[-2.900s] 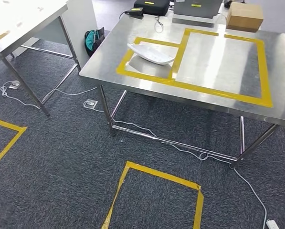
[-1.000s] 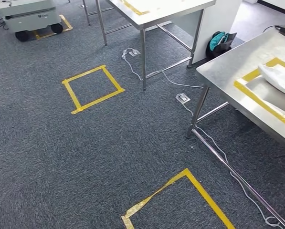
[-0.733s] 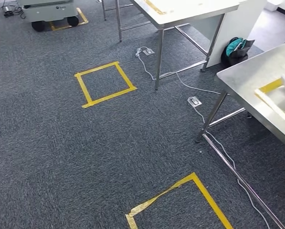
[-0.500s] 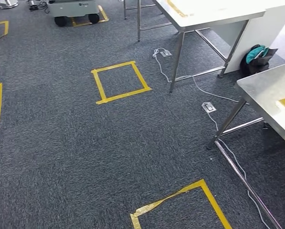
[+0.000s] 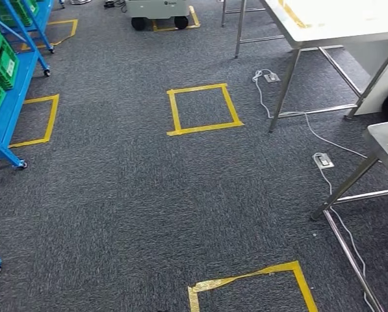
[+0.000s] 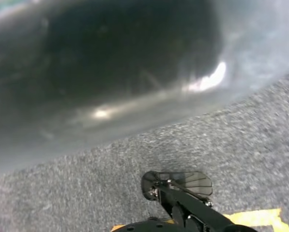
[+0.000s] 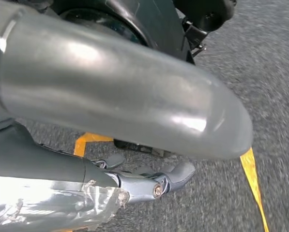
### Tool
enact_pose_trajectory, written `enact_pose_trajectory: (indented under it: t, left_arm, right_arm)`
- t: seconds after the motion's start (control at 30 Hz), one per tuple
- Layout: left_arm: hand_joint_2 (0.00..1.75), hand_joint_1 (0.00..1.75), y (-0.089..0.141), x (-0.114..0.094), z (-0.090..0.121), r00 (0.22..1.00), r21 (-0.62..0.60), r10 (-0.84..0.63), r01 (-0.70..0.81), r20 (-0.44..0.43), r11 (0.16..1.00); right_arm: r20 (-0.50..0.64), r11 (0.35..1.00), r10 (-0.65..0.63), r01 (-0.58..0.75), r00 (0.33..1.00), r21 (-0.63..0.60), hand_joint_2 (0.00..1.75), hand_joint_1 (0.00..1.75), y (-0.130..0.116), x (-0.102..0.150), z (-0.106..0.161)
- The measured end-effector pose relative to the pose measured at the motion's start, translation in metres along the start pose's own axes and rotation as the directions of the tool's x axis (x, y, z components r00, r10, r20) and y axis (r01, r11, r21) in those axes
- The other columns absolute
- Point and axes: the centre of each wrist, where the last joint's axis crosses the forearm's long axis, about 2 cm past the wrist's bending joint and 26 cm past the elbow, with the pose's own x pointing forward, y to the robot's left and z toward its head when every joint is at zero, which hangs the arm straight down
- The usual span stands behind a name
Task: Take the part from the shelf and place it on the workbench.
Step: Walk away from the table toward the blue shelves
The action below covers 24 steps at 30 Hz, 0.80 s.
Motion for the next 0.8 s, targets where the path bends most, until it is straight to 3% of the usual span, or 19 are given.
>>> enact_pose_trajectory:
  t: [0.13,0.37,0.8]
  left_arm:
    - [0.00,0.00,-0.0026,0.0007,0.0003,0.999,0.010,0.044,-0.044,-0.010,0.999]
    - [0.00,0.00,-0.0030,0.0017,0.0027,0.966,0.061,0.257,-0.256,-0.012,0.965]
    - [0.00,0.00,-0.0038,0.0016,0.0041,0.972,0.030,0.233,-0.233,-0.014,0.972]
  right_arm:
    - [0.004,1.000,0.002,-0.002,1.000,-0.001,0.00,0.00,-0.0009,0.0013,-0.0007]
    - [0.011,1.000,0.005,-0.005,1.000,0.000,0.00,0.00,-0.0011,0.0029,-0.0016]
    - [0.023,1.000,0.016,-0.017,1.000,0.008,0.00,0.00,-0.0010,0.0024,-0.0013]
